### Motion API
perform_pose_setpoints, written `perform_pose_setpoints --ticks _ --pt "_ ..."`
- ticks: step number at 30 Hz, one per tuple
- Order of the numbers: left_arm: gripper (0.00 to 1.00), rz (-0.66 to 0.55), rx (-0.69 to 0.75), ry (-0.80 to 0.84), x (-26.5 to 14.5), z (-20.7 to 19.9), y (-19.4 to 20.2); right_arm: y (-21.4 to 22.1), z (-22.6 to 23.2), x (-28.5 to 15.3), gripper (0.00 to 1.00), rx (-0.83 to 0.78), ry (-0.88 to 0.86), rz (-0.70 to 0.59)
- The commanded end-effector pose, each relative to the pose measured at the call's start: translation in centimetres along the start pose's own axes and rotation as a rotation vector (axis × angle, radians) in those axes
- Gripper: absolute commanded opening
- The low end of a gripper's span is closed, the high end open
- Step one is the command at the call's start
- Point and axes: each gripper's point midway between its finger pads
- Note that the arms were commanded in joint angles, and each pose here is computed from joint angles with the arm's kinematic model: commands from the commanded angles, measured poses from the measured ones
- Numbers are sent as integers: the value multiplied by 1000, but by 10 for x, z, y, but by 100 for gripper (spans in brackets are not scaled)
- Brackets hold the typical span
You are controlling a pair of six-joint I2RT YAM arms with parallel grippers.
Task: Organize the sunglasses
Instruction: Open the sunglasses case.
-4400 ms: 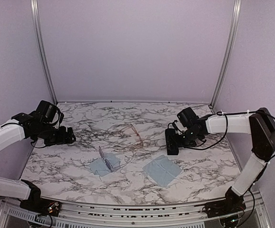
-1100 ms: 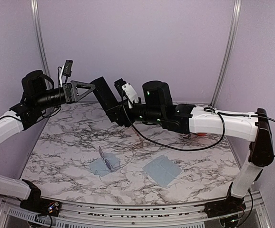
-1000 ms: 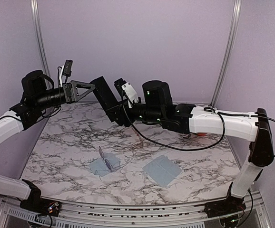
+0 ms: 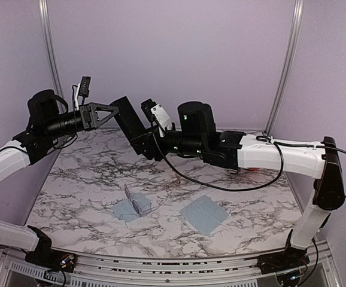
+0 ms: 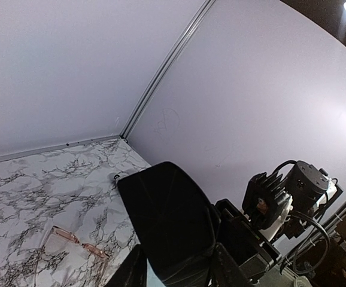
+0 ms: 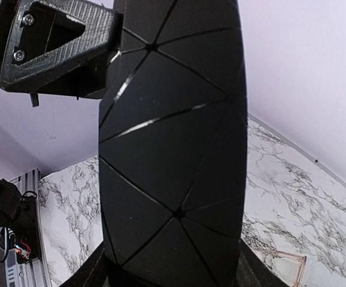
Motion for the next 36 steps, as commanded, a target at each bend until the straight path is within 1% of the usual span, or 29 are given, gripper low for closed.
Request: perform_pose_setpoints --ticks 1,7,11,14,18,22,23,24,27,31,32,33,36 --pt "37 -27 39 29 -3 -9 -6 -24 18 0 43 -25 -53 -59" --pt "41 -24 36 29 -2 -9 -5 -22 21 0 43 -31 -70 -58" --pt "40 -24 36 28 -2 -8 -5 -23 23 0 43 -33 -77 -59" --pt "35 -23 36 28 -2 -8 -5 -21 23 0 43 -35 -82 -55" --pt "23 -23 36 28 -2 -8 -5 -19 24 0 43 -39 -88 -55" --pt "18 -24 37 25 -3 -8 -5 -19 24 0 46 -35 -88 -59" --pt "18 -25 37 24 -3 -8 -5 -19 24 0 48 -34 -88 -58" --pt "18 -25 36 23 -3 -8 -4 -19 24 0 52 -37 -88 -57" --pt "17 -29 40 21 -4 -8 -5 -18 23 0 68 -41 -81 -52" --pt "17 -27 41 13 -3 -6 -3 -19 21 -3 85 -71 -65 -40" --pt "17 -27 42 10 -3 -5 -3 -19 21 -5 96 -81 -61 -36" --pt "17 -27 42 9 -3 -4 -3 -19 21 -6 99 -90 -58 -31" --pt "17 -16 43 8 -1 -2 1 -25 19 -9 100 -115 -39 -24"
Point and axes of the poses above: each gripper's point midway between its finger pads, its own x axis out along the fingers, its own z axis along the line the jaws close on, y = z × x, and after that the axes turned 8 degrees about x, right-handed
